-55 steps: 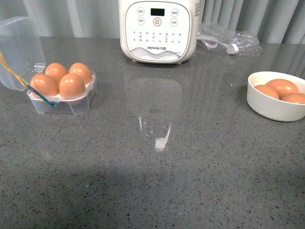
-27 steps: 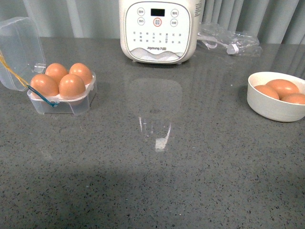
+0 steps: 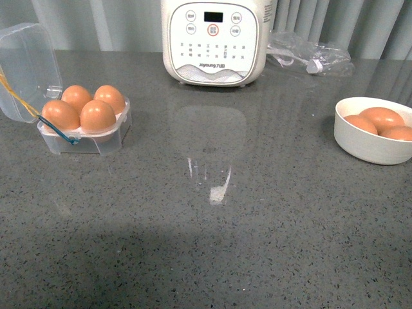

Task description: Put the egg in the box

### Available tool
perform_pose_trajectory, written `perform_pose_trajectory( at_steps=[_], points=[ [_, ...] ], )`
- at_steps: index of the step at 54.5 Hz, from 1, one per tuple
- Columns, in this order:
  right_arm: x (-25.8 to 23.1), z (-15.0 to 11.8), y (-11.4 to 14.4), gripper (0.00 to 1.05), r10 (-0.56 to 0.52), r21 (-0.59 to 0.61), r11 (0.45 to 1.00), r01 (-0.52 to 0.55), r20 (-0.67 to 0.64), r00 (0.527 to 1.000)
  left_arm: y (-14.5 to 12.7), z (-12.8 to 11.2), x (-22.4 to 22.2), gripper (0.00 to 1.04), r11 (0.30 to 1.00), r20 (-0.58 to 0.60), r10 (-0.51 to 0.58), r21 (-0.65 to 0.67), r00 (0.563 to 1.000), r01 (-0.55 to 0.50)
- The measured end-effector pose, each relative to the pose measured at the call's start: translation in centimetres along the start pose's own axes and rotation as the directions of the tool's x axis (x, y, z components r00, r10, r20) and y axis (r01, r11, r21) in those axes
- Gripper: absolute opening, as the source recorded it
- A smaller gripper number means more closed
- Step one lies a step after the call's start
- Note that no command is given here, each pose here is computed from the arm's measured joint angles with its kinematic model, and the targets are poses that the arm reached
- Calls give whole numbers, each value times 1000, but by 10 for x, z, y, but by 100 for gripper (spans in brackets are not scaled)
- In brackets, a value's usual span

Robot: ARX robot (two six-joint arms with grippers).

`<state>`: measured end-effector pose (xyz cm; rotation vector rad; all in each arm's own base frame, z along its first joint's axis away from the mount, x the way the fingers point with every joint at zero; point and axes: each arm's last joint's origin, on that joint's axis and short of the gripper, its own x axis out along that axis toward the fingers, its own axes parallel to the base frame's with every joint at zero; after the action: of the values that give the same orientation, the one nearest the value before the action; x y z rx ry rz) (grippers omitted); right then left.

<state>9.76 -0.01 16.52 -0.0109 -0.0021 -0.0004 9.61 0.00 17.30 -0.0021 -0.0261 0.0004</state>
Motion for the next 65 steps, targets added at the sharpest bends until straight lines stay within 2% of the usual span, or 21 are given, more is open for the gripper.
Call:
perform_pose_trajectory(
  at_steps=[10,15,18,26,29,39,41,43,45,47,51,57,65],
  points=[
    [0,0,0,45,0,0,1000,0,0,1000,0,0,0,98,1000,-1,0,0,1000,0],
    [0,0,0,64,0,0,1000,0,0,1000,0,0,0,98,1000,-1,0,0,1000,0],
    [0,0,0,71,0,0,1000,0,0,1000,0,0,0,98,1000,0,0,0,1000,0],
    [0,0,0,99,0,2,1000,0,0,1000,0,0,0,98,1000,0,0,0,1000,0],
    [0,0,0,97,0,2,1000,0,0,1000,0,0,0,98,1000,-1,0,0,1000,0],
    [0,0,0,97,0,2,1000,0,0,1000,0,-1,0,98,1000,-20,12,-1,1000,-12],
    [0,0,0,97,0,2,1000,0,0,1000,1,-3,1,98,996,-192,89,17,977,-88],
    [0,0,0,97,0,2,1000,0,0,1000,3,-3,3,98,992,-364,128,49,923,-119],
    [0,0,0,97,0,2,1000,0,0,1000,4,-5,6,98,990,-445,144,65,884,-128],
    [0,0,0,97,0,2,1000,0,0,1000,4,-7,8,98,989,-468,150,70,871,-132],
    [0,0,0,97,0,2,1000,0,0,1000,5,-5,10,98,988,-465,156,75,872,-137],
    [0,0,0,97,0,2,1000,0,0,1000,4,12,19,98,991,-393,135,58,909,-122],
    [0,0,0,97,0,2,1000,0,0,1000,7,21,38,98,993,-348,114,56,931,-100]
  ],
)
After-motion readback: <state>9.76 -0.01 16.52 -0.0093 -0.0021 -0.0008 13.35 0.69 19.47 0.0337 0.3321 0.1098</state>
